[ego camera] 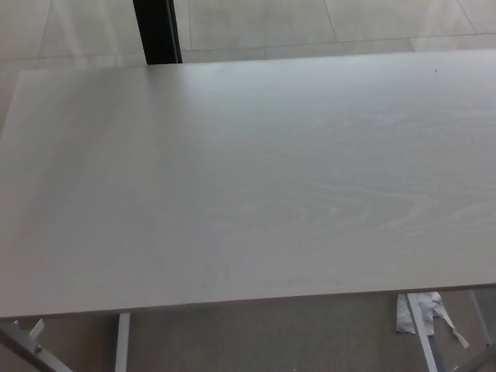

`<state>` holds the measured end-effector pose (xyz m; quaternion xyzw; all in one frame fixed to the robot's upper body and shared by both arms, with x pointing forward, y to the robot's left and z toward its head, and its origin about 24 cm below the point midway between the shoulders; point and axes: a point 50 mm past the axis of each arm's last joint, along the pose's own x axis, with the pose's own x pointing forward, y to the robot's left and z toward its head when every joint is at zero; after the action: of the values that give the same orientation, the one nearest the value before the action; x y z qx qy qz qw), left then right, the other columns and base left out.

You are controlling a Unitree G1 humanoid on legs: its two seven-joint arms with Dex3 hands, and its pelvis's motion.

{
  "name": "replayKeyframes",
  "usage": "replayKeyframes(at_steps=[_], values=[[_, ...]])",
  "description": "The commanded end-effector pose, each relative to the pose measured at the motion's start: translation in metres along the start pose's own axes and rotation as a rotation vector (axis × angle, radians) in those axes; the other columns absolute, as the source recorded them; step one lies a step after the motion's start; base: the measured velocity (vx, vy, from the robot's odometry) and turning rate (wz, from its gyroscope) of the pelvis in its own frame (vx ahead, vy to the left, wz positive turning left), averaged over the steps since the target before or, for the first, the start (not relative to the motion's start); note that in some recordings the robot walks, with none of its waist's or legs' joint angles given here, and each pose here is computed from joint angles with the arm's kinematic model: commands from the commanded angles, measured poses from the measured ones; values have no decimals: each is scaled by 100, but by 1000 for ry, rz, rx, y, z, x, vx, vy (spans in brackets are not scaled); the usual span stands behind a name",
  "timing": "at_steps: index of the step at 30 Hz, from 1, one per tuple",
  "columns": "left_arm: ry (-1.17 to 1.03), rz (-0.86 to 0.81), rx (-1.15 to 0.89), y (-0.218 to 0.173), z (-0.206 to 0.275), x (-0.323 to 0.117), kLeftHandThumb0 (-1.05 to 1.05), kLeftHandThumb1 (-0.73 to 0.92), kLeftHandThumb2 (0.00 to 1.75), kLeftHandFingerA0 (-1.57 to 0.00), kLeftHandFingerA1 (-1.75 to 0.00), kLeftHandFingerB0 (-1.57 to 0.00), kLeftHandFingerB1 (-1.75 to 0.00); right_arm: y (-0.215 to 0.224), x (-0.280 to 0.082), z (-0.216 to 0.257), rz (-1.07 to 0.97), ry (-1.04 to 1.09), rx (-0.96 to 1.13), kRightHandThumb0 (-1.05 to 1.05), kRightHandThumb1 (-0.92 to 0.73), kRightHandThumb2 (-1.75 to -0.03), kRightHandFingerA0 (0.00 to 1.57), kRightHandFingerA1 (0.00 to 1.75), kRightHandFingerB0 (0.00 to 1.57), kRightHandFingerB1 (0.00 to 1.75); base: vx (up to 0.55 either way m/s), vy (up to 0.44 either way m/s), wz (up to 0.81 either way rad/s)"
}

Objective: Pick up a bottle and hand it

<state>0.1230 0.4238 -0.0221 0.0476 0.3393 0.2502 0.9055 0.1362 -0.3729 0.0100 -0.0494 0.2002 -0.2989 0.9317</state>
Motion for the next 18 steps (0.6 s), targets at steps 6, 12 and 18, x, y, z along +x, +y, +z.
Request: replayKeyframes(at_steps=[6,12,18], values=[[-79,15,-43,11,0,-7,-66,62,59,-76,-53,-56,-40,-3,-4,-1,-15,20,3,-67,-58,-61,127,161,33,54,0,0,0],[-62,-11,-3,13,-4,-10,-71,61,60,-70,-51,-46,-37,-2,-3,0,-9,24,6,-68,-59,-61,128,163,32,55,0,0,0],[-50,-22,-17,14,-5,-11,-71,60,59,-69,-51,-44,-36,-3,-6,-1,-11,25,8,-74,-48,-80,132,150,28,58,0,0,0]])
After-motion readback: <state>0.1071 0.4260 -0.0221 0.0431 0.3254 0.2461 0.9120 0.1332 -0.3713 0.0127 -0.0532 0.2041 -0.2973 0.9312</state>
